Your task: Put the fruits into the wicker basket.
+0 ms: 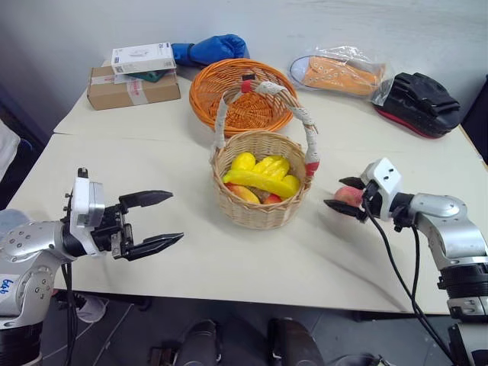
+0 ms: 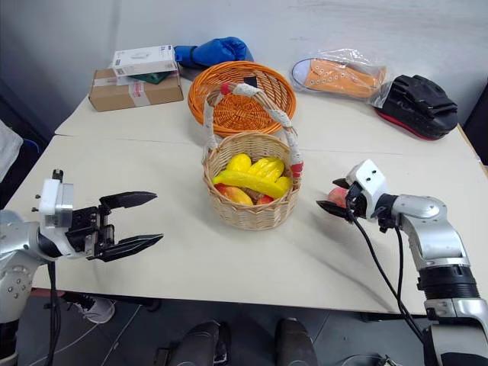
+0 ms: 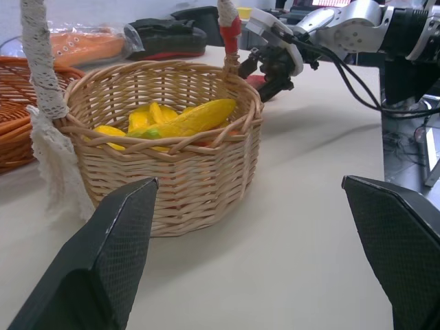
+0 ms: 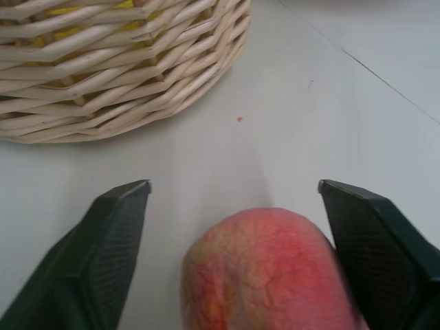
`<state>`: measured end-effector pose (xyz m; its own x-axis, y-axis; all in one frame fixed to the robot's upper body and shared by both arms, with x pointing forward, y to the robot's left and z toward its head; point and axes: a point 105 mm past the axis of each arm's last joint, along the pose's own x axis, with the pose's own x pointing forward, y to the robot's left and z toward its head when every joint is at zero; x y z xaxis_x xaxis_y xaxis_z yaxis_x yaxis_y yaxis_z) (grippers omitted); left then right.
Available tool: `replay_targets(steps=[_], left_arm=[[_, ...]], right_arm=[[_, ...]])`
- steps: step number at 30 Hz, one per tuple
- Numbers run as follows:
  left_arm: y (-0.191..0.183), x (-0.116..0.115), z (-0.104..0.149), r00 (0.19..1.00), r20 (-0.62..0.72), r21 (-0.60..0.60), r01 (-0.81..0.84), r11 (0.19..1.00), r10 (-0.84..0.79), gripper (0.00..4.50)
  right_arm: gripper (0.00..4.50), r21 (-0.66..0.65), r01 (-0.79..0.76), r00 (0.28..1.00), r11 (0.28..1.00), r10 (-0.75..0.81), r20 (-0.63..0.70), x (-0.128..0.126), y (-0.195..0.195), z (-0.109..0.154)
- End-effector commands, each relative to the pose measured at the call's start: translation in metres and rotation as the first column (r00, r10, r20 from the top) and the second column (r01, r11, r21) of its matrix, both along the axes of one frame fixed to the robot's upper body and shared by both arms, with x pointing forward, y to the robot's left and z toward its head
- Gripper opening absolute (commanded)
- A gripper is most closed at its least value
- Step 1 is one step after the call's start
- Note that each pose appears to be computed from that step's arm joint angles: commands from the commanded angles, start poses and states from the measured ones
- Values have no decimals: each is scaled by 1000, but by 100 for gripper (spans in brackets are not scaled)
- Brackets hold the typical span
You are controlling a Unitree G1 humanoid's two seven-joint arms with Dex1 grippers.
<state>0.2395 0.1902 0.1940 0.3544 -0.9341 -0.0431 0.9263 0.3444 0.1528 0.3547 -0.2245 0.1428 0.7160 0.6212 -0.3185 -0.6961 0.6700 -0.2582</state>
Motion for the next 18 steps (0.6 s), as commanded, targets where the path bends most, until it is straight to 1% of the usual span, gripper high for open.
replay_targets(steps=[1,3,6,8,10,13,17,18], left_arm=[[-11,-9,10,997,18,7,78,997,-79,450],[-13,-7,10,996,17,4,87,996,-87,450],[-16,-5,9,995,17,0,98,995,-98,450],[-19,-3,9,993,19,-7,114,993,-114,450],[-21,-2,10,992,19,-9,127,992,-126,450],[-21,1,9,991,18,-10,129,992,-129,450],[-20,3,9,991,21,-9,132,991,-132,450],[-19,4,10,992,26,-14,127,992,-127,450]], right_arm=[[248,-38,-21,999,999,19,-46,-7,-6,-10],[187,-31,-47,998,998,45,-45,-10,-5,-8],[187,-36,-46,999,998,45,-26,-10,-8,-4],[187,18,-147,988,989,146,40,-16,3,14],[187,63,-253,964,965,246,103,-25,13,30],[187,122,-273,955,954,253,156,-29,16,48],[187,160,-340,933,927,311,181,-44,28,60],[187,173,-367,923,914,335,188,-50,33,65]])
